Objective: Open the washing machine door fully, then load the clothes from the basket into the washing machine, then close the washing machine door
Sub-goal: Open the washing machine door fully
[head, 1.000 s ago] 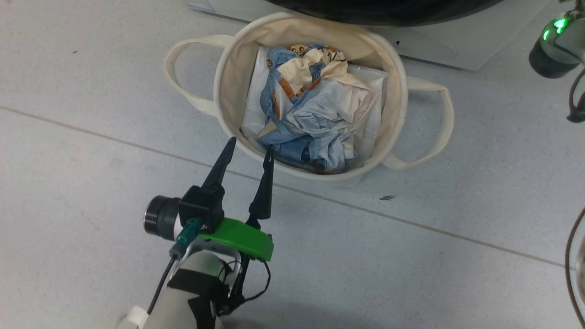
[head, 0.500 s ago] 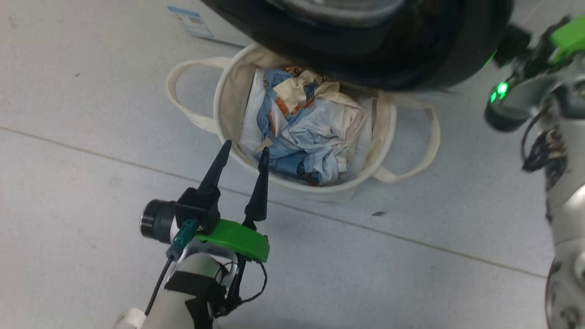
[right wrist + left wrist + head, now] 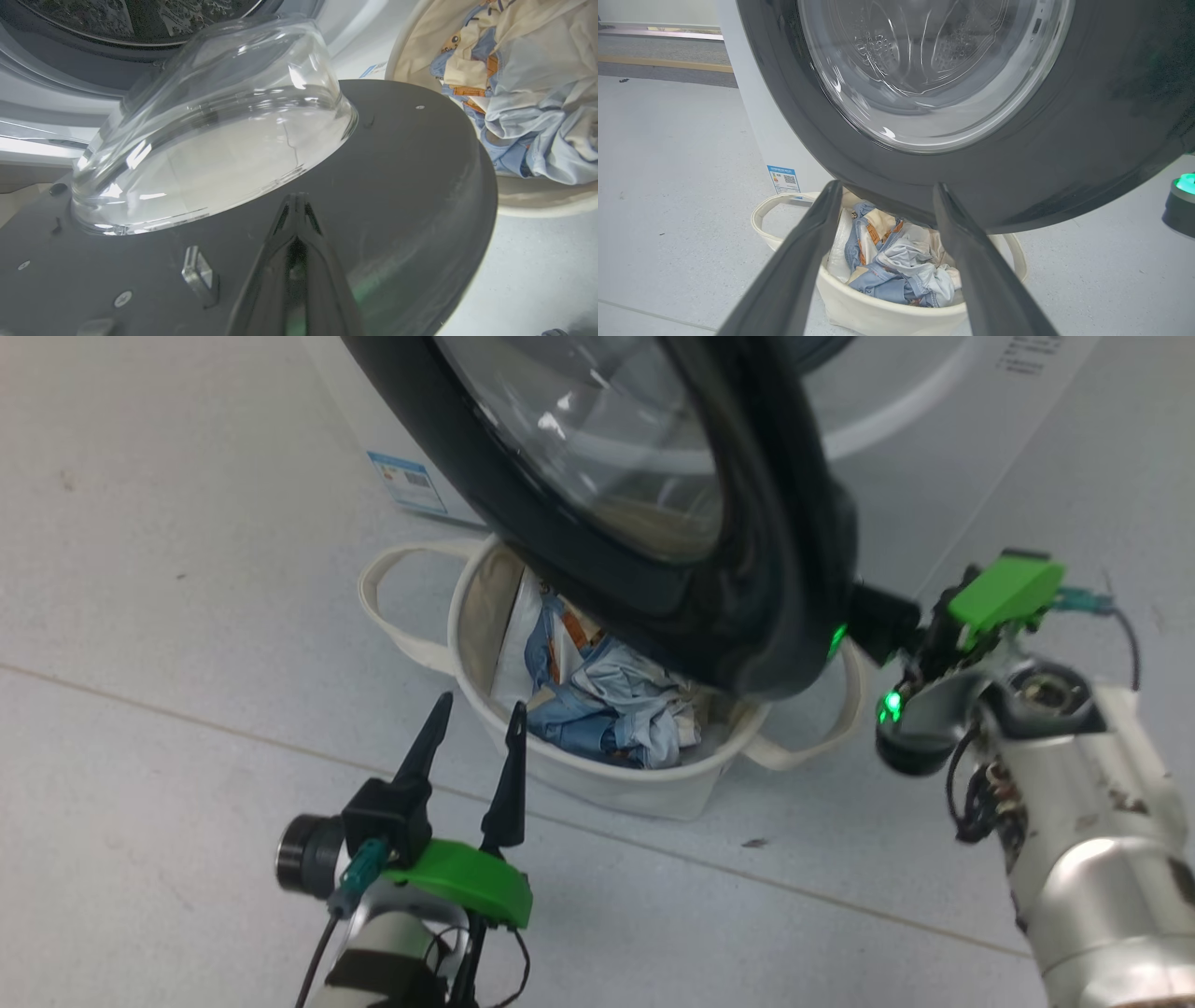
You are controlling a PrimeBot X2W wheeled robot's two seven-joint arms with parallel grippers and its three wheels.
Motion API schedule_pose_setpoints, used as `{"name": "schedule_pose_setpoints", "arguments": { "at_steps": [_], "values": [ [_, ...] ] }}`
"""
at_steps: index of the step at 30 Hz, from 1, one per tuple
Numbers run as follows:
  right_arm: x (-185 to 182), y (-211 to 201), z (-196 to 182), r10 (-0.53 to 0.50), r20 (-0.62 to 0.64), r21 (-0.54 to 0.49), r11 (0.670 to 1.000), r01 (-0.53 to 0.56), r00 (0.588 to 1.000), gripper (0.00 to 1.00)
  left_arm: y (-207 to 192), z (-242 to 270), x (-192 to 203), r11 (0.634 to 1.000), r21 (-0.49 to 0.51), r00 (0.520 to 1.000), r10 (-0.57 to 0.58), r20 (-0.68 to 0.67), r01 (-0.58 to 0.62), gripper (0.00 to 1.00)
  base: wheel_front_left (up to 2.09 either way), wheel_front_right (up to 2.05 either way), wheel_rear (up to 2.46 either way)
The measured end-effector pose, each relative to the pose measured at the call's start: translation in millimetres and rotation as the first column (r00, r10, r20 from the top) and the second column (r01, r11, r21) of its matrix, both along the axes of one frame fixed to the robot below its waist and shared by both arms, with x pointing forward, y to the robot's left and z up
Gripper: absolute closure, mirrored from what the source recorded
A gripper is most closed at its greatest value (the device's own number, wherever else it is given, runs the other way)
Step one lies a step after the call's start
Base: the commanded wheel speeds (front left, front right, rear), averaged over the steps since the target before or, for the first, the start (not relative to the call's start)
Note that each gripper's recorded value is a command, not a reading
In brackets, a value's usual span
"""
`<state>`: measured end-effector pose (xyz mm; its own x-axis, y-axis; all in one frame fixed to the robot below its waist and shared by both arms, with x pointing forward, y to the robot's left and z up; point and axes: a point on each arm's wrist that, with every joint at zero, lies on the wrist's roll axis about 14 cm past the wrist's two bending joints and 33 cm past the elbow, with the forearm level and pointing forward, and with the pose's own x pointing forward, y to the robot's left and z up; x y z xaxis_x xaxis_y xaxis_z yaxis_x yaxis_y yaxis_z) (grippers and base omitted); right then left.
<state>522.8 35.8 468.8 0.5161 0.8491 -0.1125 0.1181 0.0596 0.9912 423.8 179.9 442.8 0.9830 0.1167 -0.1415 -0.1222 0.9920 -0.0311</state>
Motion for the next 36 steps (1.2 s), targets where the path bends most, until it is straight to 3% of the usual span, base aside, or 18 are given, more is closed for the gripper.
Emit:
{"name": "schedule_pose_setpoints", "arguments": {
  "at_steps": [13,21,28,31,34,36],
  "values": [
    [-90.8,52.9,3.0,0.19,-0.069,0.058,0.981,-0.186,0.979,1.0,12.4,7.9,-36.3,0.999,-0.019,0.999,0.051,0.009,-0.05,0.0,0.0,0.0,0.0],
    [-114.4,78.6,20.3,0.216,-0.044,0.075,0.974,-0.213,0.975,1.0,18.8,17.5,-48.6,0.997,-0.009,0.997,0.071,0.036,-0.071,0.0,0.0,0.0,0.0],
    [-115.3,64.2,12.4,0.114,-0.025,-0.011,0.993,-0.114,0.993,1.0,20.7,24.4,-60.7,0.997,-0.003,0.995,0.076,0.061,-0.076,0.0,0.0,0.0,0.0],
    [-100.8,43.6,21.2,-0.014,0.059,-0.059,0.998,0.017,0.998,1.0,18.1,25.9,-64.4,0.998,-0.008,0.996,0.066,0.068,-0.066,0.0,0.0,0.0,0.0],
    [-84.8,12.5,36.0,-0.143,0.203,-0.115,0.979,0.168,0.969,1.0,12.7,28.1,-64.9,0.999,-0.009,0.996,0.05,0.077,-0.05,0.0,0.0,0.0,0.0],
    [-82.5,-5.2,44.2,-0.158,0.361,-0.199,0.95,0.242,0.919,1.0,8.7,31.3,-63.5,0.999,-0.013,0.995,0.036,0.088,-0.035,0.0,0.0,0.0,0.0]
  ]
}}
